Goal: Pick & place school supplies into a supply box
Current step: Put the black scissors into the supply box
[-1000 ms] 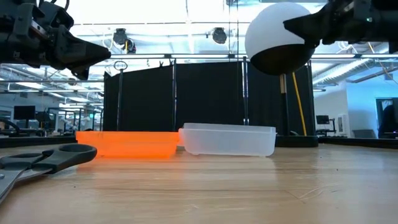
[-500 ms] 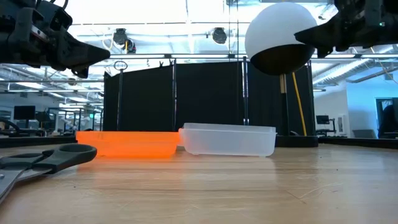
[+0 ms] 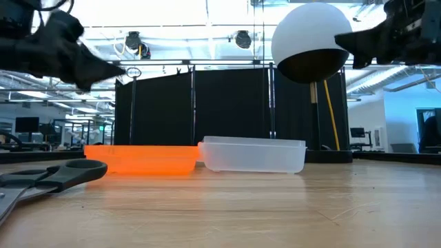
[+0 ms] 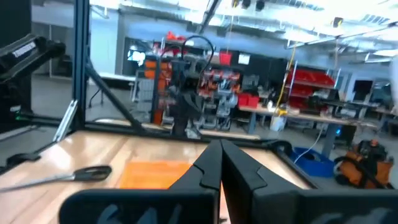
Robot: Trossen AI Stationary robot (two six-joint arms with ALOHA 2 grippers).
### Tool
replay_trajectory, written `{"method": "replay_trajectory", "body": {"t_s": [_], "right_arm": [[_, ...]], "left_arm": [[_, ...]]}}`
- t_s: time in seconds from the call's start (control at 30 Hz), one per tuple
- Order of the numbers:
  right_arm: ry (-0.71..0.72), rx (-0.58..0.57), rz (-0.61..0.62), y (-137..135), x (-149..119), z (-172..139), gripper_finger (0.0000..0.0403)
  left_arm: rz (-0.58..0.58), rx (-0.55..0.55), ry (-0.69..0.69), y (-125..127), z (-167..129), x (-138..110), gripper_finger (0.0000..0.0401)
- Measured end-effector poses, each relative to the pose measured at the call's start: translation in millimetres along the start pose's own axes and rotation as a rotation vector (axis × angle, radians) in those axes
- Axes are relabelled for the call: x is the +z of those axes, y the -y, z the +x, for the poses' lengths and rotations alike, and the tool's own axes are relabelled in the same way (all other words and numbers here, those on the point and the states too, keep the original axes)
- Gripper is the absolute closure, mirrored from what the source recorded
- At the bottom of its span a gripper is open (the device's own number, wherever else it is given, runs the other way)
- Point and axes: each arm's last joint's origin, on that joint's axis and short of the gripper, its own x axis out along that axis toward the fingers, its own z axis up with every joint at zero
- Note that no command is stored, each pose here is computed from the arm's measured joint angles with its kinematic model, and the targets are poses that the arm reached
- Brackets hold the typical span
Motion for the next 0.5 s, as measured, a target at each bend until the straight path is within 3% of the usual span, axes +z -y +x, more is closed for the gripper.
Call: {"method": "replay_trajectory", "body": {"t_s": [0.07, 0.17, 0.33, 0.5], "right_arm": [[0.018, -0.010, -0.006, 1, 2, 0, 0.0403], [0.020, -0.008, 0.003, 1, 2, 0, 0.0403], [0.020, -0.008, -0.011, 1, 2, 0, 0.0403], [0.020, -0.008, -0.010, 1, 2, 0, 0.0403]], "left_arm": [[0.005, 0.107, -0.089, -1, 3, 5, 0.0385], [0.038, 0.110, -0.242, 6, 12, 36, 0.0396], [0.200, -0.024, -0.382, 43, 42, 93, 0.0392], [0.352, -0.175, -0.830, 86, 77, 92, 0.0394]]}}
